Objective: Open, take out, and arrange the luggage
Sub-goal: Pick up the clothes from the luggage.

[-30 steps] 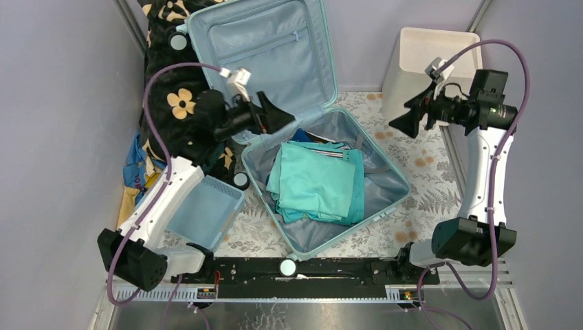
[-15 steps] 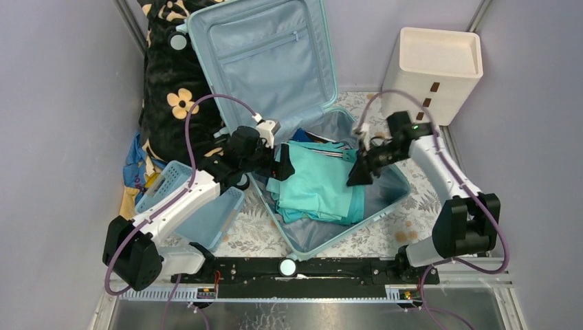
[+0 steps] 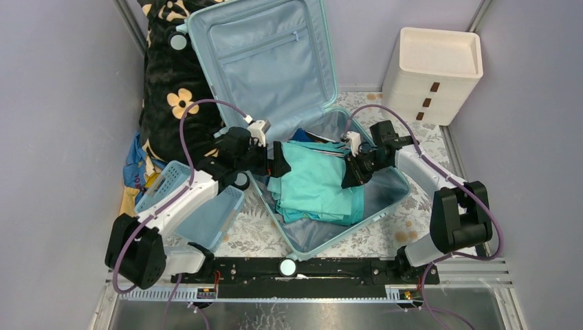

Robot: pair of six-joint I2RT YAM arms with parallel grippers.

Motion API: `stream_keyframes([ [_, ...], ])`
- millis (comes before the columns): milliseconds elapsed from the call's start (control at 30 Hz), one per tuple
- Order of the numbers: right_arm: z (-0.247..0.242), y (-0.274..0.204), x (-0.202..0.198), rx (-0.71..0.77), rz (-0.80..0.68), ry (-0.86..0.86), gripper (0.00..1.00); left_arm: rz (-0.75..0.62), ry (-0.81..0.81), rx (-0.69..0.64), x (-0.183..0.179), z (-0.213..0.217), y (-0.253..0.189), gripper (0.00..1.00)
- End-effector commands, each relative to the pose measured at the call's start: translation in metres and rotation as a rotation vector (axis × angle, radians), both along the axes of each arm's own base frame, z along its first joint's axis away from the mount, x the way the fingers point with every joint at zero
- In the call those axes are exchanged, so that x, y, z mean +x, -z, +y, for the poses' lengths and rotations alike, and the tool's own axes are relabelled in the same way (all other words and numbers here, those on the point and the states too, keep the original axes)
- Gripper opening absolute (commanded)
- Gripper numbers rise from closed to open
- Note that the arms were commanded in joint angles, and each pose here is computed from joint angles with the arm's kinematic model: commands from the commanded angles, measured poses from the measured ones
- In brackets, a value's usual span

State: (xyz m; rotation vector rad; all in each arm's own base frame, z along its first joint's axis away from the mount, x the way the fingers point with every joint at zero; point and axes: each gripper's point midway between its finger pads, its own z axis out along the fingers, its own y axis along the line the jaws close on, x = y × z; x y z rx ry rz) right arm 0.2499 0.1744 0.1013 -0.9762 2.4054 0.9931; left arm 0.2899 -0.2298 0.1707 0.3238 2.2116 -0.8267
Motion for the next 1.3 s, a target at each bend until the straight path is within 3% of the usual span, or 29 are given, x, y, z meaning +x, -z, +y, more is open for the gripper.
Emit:
stream_keyframes([
  [0,-0.035,0.030,0.022,-0.218,-0.066,0.091,0.18,0.041,-0.011,0.004,0.005,0.003,0.015,0.97],
  [267,-0.036,0.038,0.021,-0.209,-0.020,0.075,0.18,0.104,0.084,-0.174,-0.015,-0.023,-0.003,0.81],
  [400,-0.032,0.035,0.018,-0.182,-0.014,0.060,0.19,0.146,0.095,-0.221,-0.022,-0.029,-0.003,0.68],
  [600,-0.027,0.025,0.016,-0.133,-0.029,0.047,0.19,0.213,-0.010,-0.093,-0.017,-0.015,0.033,0.74],
  [867,-0.026,0.020,0.016,-0.114,-0.041,0.042,0.20,0.223,-0.032,0.022,-0.014,-0.006,0.041,0.80],
  [1067,-0.025,0.020,0.014,-0.107,-0.038,0.036,0.20,0.227,0.017,-0.086,-0.021,-0.024,0.020,0.57],
  [1167,-0.024,0.019,0.013,-0.096,-0.037,0.027,0.20,0.226,0.036,-0.120,-0.023,-0.029,0.010,0.36],
  [1267,-0.023,0.019,0.012,-0.091,-0.038,0.023,0.20,0.243,0.070,-0.160,-0.026,-0.037,0.004,0.25],
])
